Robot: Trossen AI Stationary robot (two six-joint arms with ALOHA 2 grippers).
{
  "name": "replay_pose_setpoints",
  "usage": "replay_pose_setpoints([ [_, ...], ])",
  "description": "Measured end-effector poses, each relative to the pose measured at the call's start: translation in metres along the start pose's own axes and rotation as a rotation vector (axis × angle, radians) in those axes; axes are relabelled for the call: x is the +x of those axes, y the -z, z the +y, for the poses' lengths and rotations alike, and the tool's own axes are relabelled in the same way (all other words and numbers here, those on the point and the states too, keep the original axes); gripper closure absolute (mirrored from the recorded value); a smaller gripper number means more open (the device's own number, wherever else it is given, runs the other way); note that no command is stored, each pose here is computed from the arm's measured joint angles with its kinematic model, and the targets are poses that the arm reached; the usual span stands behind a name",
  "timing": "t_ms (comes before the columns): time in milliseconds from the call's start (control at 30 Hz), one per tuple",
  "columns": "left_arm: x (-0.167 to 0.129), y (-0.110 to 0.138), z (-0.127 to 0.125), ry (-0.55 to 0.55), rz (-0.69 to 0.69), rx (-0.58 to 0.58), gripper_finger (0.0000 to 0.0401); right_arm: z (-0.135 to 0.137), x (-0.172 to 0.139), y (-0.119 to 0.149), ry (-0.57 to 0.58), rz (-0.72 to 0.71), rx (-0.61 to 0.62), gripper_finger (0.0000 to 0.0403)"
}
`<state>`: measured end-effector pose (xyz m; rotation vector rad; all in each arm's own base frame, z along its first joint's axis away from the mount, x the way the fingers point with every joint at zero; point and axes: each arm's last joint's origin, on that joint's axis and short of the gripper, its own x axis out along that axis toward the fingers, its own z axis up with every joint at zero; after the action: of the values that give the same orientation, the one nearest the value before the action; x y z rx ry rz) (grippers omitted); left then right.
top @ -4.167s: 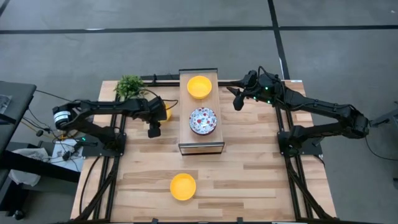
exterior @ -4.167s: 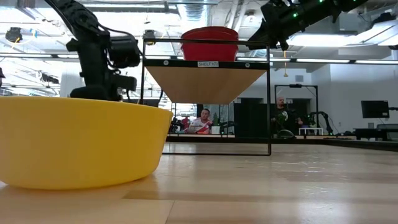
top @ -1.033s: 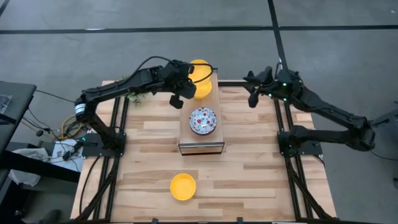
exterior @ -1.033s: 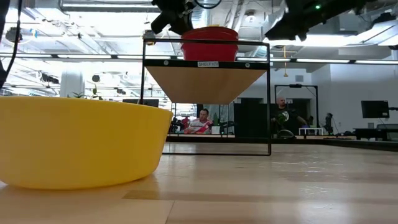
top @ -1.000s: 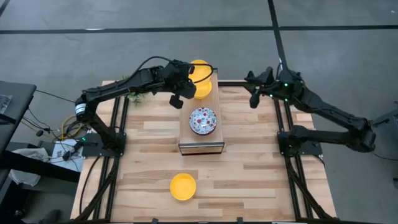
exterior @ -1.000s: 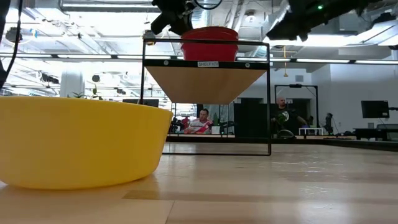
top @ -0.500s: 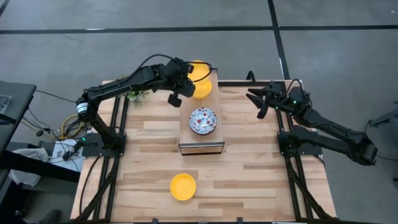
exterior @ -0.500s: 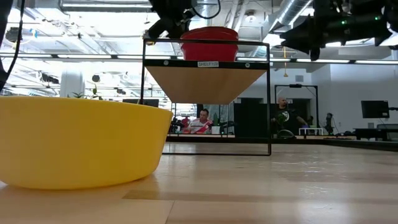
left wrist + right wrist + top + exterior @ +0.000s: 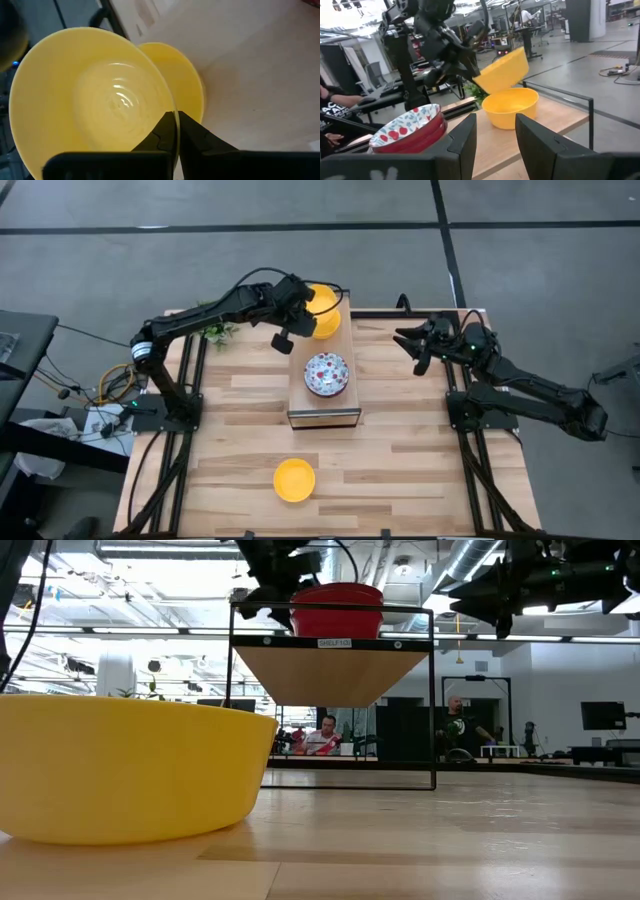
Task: Pick & Place Mini bowls
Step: Stack the yellow bowl on top of the yellow bowl on the shelf
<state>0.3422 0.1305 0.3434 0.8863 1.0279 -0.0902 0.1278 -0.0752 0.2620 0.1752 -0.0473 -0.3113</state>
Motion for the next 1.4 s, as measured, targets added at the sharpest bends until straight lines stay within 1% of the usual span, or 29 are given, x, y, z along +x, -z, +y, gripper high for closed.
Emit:
replay_pose_setpoints([
  [133,0.009,-0.001,-0.003,0.031,0.013,0.013,0.0395,0.002,0.001,0.001,-0.01,0.003,0.001,0.0278],
  [500,0.01,0.001,-0.003,0.049,-0.006,0.009,0.0395,0.003,0.001,0.001,-0.01,0.003,0.001,0.0278],
  [833,0.028,0.001,-0.006,0.1,0.017,0.012,0.0395,0.003,0.001,0.001,-0.012,0.004,0.001,0.0278],
  [933,0.031,0.001,-0.006,0.094,0.044,0.014,0.0395,0.003,0.001,0.001,-0.012,0.004,0.001,0.0278],
  [1400,0.031,0.001,-0.006,0.095,0.041,0.014,0.0392,0.003,0.001,0.001,-0.012,0.004,0.001,0.0278],
])
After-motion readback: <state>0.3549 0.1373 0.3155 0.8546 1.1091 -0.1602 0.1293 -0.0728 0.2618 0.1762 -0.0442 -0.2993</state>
